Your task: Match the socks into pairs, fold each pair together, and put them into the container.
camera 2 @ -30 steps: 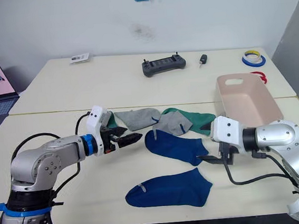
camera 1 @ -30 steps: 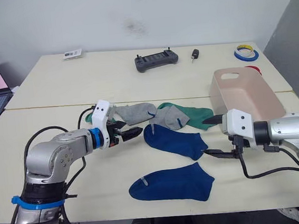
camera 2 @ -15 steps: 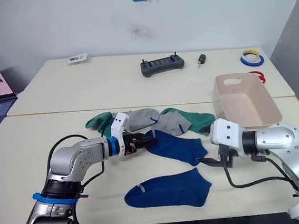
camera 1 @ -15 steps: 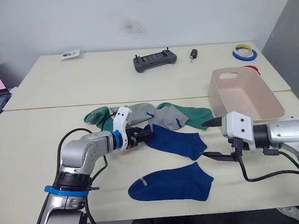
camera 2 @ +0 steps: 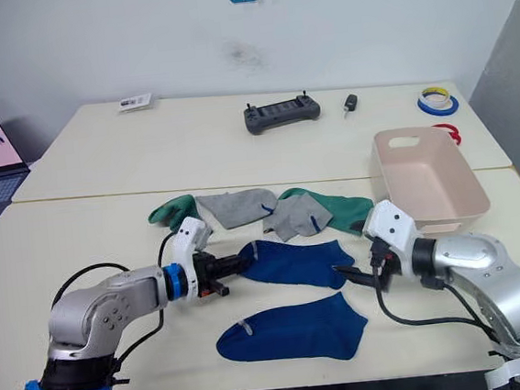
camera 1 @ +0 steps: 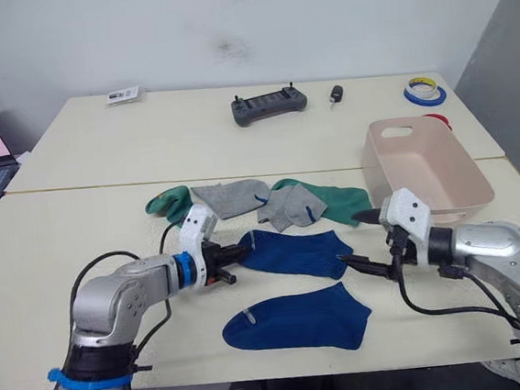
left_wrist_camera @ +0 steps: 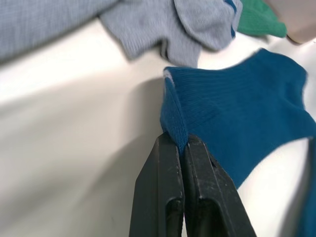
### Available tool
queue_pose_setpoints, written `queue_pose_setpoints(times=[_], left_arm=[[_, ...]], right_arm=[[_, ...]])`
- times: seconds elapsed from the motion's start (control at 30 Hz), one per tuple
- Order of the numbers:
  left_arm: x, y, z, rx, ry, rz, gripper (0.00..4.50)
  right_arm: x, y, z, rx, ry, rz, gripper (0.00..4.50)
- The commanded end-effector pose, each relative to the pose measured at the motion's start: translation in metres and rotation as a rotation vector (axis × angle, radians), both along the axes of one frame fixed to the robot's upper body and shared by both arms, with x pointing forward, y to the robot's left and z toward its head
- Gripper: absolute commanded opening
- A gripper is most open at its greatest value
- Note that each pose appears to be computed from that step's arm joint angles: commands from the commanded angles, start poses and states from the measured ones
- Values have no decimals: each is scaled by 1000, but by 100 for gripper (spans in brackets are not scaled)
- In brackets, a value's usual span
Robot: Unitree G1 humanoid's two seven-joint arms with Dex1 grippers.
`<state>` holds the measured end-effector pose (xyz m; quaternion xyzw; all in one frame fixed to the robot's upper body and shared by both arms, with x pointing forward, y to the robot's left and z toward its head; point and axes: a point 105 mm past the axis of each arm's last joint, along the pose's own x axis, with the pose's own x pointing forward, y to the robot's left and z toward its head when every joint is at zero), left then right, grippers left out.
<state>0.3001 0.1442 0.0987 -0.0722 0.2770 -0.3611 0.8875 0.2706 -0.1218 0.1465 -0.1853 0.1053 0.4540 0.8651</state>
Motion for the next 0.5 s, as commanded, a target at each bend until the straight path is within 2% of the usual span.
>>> queue_pose_setpoints(times=[0.03,0.27,0.4,0.5], left_arm=[[-1,0,11,-20,-52,31,4],[0,-2,9,-24,-64,52,4],[0,-3,11,-40,-78,54,0],[-1,-1,11,-31,-85,50,0]], right_arm=[[7,3,-12,14,26,-79,450],[26,7,-36,42,112,-182,450],[28,7,-47,42,163,-187,353],[26,9,-52,51,193,-177,246]])
